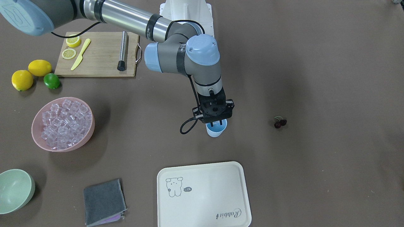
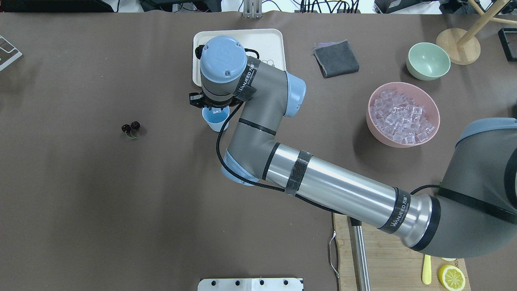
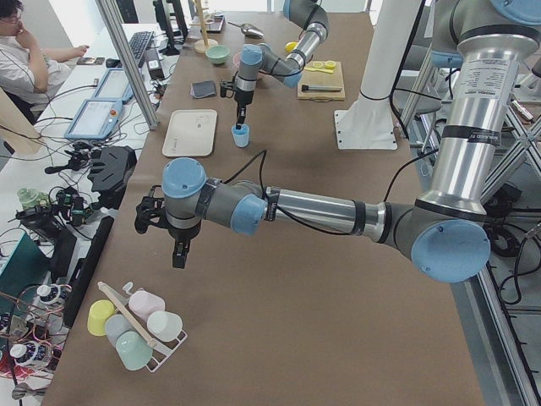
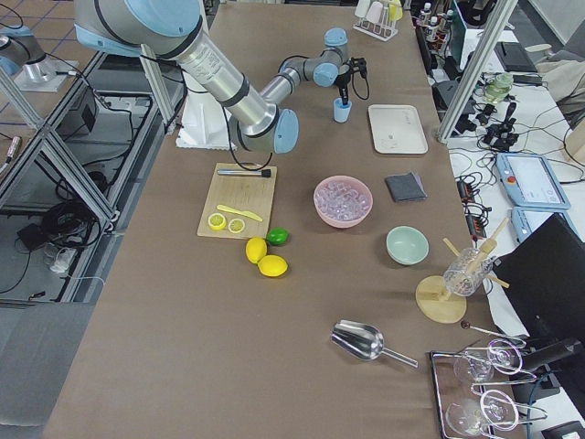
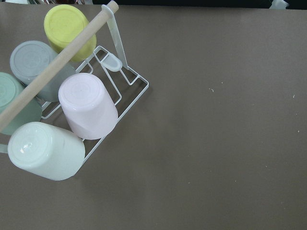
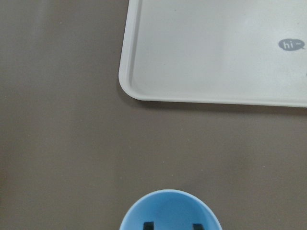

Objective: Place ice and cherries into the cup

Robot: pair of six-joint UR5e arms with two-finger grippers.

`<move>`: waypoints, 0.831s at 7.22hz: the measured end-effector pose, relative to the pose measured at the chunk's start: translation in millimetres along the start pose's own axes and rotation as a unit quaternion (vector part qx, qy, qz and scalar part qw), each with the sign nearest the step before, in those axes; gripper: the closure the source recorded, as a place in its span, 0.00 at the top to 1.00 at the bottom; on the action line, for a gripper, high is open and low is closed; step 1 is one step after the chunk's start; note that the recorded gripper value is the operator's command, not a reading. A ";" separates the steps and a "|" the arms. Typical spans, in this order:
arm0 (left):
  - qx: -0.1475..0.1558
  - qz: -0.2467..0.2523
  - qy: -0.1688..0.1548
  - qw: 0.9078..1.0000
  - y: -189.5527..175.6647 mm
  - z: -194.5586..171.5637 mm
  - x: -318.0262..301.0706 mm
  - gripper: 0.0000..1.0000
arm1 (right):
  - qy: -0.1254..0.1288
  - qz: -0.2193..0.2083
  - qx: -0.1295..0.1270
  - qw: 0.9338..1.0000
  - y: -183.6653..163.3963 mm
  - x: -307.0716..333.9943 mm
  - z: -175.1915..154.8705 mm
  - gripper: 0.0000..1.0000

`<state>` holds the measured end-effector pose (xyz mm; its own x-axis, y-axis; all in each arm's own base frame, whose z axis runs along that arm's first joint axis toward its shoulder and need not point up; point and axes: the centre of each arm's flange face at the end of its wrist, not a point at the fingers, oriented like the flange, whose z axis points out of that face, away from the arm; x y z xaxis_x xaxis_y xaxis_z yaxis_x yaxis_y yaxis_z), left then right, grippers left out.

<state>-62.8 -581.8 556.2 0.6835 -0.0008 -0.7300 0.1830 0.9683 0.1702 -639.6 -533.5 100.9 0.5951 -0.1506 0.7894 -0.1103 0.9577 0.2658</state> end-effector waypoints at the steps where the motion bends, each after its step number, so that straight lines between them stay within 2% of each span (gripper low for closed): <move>1: 0.001 0.001 0.000 1.000 -0.1 -0.8 0.9 0.98 | -0.002 -0.004 0.002 1.000 0.7 -1.5 -2.4 0.99; 3: 0.002 0.002 0.001 1.000 0.2 -1.7 1.8 0.98 | -0.023 -0.011 0.006 1.000 3.5 -5.1 -22.5 0.99; 4: 0.001 0.002 0.001 1.000 -0.4 -1.5 1.7 0.98 | -0.037 -0.020 -0.004 0.999 6.2 22.6 -34.8 0.99; 6: 0.005 0.005 0.001 1.000 -1.0 -4.5 5.0 0.98 | -0.050 -0.059 -0.032 0.996 21.5 165.8 -64.9 0.98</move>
<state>-62.7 -581.7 549.4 0.6833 0.0102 -0.7301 0.1824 0.9658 0.1842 -491.7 -522.0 201.6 0.5187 -0.2843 0.8063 0.0091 0.9449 0.3274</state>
